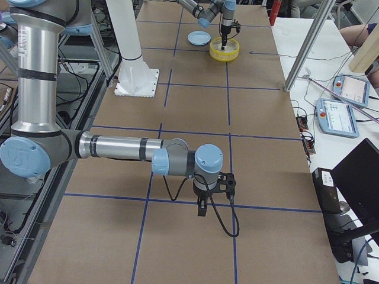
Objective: Place bun in steamer
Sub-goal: 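Lower the bun into the steamer and open the left gripper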
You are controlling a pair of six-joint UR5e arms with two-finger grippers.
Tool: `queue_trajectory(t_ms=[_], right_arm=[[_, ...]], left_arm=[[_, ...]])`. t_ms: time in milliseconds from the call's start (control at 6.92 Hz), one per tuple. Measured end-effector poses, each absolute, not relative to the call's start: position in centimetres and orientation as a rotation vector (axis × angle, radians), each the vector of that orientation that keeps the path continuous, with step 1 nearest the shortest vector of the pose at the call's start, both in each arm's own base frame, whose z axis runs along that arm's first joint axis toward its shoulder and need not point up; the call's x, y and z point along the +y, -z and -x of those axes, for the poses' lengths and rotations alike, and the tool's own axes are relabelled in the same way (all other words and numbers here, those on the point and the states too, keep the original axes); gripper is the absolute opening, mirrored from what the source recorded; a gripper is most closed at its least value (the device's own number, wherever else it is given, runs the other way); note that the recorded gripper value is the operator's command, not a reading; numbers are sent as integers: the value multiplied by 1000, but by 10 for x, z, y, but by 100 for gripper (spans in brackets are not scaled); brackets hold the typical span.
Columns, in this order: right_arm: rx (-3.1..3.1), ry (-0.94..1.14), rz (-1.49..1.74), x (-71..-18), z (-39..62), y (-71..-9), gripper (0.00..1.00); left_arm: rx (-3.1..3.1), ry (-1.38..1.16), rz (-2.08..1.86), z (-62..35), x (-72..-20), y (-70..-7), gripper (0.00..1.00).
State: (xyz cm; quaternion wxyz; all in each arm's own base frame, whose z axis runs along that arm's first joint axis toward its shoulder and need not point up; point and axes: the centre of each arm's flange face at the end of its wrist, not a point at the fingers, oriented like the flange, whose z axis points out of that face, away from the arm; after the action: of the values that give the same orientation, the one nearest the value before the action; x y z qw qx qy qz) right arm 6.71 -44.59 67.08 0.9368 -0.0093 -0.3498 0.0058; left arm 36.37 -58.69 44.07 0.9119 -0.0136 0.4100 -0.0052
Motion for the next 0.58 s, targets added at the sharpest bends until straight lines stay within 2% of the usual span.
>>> queue_trajectory(t_ms=[145,289,434,578], right_arm=[[-715,-12,19,-446,-67,-671,100],[-715,-12,19,-446,-67,-671,100],[-715,-12,19,-446,-67,-671,100],[-715,-12,19,-446,-67,-671,100]], left_arm=[[844,9,29,-366,-587,-441,51],[844,9,28,-367,-587,-441,68],[846,5,23,-367,-587,-441,100],[851,-3,13,-367,-587,-440,100]])
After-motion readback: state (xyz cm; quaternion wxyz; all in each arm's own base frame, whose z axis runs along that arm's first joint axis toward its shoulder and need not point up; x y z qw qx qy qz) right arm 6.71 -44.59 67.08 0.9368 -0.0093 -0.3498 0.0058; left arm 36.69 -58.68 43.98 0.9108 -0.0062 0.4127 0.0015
